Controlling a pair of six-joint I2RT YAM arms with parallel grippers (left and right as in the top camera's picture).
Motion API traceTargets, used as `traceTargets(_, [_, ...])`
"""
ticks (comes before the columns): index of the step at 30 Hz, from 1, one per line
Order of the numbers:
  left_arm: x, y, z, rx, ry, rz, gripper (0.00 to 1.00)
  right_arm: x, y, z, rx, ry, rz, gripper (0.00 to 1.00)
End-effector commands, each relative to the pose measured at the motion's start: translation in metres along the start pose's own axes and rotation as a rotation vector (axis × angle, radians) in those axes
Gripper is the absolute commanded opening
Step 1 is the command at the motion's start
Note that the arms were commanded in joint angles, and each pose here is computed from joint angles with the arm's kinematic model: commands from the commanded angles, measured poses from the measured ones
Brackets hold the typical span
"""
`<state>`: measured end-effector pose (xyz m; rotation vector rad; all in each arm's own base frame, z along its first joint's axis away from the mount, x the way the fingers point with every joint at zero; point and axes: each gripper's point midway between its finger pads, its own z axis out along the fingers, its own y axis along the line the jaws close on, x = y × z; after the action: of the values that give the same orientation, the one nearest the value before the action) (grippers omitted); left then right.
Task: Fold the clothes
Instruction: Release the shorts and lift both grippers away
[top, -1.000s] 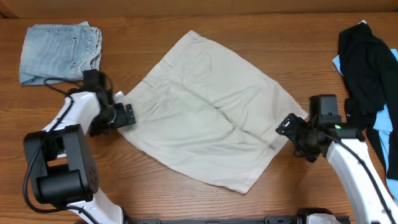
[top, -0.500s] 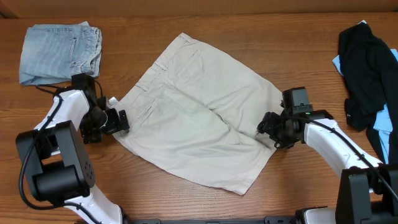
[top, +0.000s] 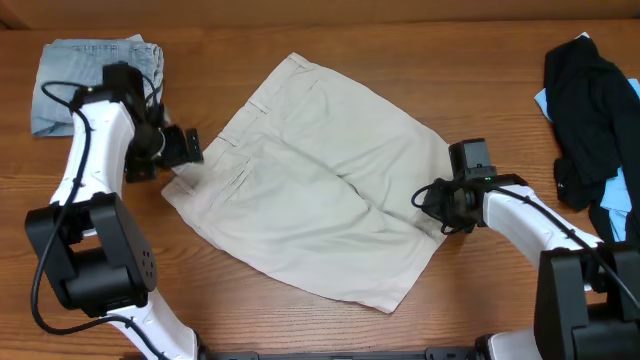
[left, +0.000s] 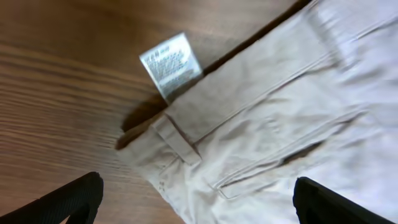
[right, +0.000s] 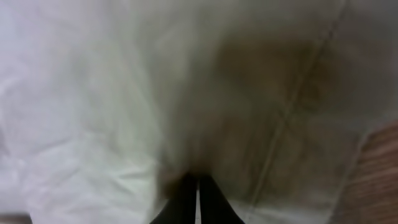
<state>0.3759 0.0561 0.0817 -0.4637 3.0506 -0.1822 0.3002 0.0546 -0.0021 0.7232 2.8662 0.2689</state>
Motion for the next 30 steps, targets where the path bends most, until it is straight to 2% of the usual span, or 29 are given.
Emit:
traceTargets(1, [-0.022,-0.013,-0.031,0.021,-0.074,0.012,1.0,0.011,-0.013,0.02,0.056,0.054,0.031,0.07])
traceTargets(5, [-0.033,-0.02,-0.051,0.027,-0.122,0.025,1.0,0.005,-0.013,0.034,0.054,0.04,0.034,0.08])
traceTargets(12, [-0.044,-0.032,-0.056,0.035,-0.171,0.054,1.0,-0.033,-0.026,0.066,0.053,-0.03,0.102,0.09])
traceTargets(18, [-0.05,-0.038,-0.057,0.041,-0.2,0.069,1.0,-0.087,-0.036,0.083,0.036,-0.094,0.171,0.09])
traceTargets(25, [-0.069,-0.047,-0.062,0.055,-0.283,0.091,1.0,-0.174,-0.002,0.079,-0.033,-0.234,0.071,0.09])
traceTargets(30, [-0.083,-0.05,-0.067,0.063,-0.342,0.1,1.0,-0.207,0.016,0.059,-0.067,-0.304,0.041,0.13])
